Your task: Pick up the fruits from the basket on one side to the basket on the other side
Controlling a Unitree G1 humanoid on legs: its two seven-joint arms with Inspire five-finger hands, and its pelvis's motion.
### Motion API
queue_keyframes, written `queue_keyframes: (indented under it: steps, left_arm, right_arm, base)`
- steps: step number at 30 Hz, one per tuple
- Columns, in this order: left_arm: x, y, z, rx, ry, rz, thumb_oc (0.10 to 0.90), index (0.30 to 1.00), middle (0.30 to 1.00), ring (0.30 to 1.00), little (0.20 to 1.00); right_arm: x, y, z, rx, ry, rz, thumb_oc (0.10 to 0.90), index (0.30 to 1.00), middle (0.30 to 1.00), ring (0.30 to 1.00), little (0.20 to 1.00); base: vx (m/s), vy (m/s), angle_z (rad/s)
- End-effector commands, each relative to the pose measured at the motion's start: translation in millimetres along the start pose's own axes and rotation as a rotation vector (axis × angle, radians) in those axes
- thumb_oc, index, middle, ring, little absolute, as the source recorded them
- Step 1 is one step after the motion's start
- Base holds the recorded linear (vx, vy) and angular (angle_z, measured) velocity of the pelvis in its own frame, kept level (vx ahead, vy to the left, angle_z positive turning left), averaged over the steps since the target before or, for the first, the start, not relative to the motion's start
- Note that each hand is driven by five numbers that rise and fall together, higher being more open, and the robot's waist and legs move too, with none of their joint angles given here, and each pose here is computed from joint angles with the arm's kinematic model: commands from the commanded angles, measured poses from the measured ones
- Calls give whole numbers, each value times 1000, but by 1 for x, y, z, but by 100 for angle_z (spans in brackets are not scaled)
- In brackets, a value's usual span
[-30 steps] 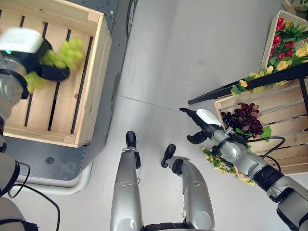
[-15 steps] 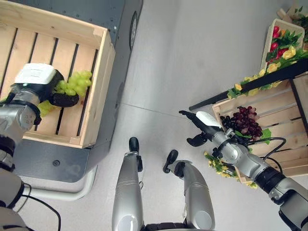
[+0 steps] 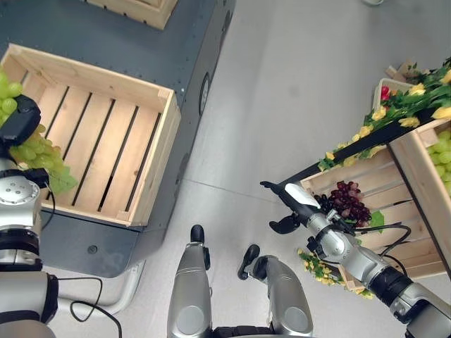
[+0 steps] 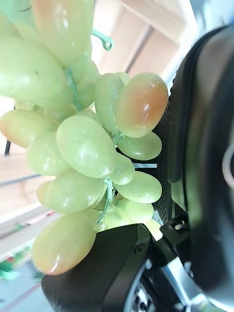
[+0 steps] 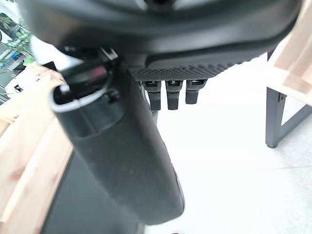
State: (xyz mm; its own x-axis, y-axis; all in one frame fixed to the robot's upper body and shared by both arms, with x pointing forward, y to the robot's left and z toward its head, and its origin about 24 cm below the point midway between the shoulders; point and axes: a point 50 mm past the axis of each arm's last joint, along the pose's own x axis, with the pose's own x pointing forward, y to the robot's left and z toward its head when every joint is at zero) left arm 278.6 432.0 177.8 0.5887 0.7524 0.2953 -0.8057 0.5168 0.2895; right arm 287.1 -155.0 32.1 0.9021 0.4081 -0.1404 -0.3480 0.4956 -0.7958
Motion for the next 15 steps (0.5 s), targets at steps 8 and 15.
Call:
queue_keyframes:
  steps: [8, 15]
  left_arm:
    - [-6, -12, 53, -378, -224, -111, 400, 300, 300, 300, 300]
    - [-16, -32, 67, -278, -324, -325, 400, 300, 300, 300, 300]
  right_arm:
    - [-8, -23, 17, 108, -125, -65, 800, 900, 900, 900, 900]
    - [-4, -21, 27, 213, -178, -21, 800, 900, 900, 900, 900]
  base:
    - [69, -81, 0]
    - [45, -117, 1]
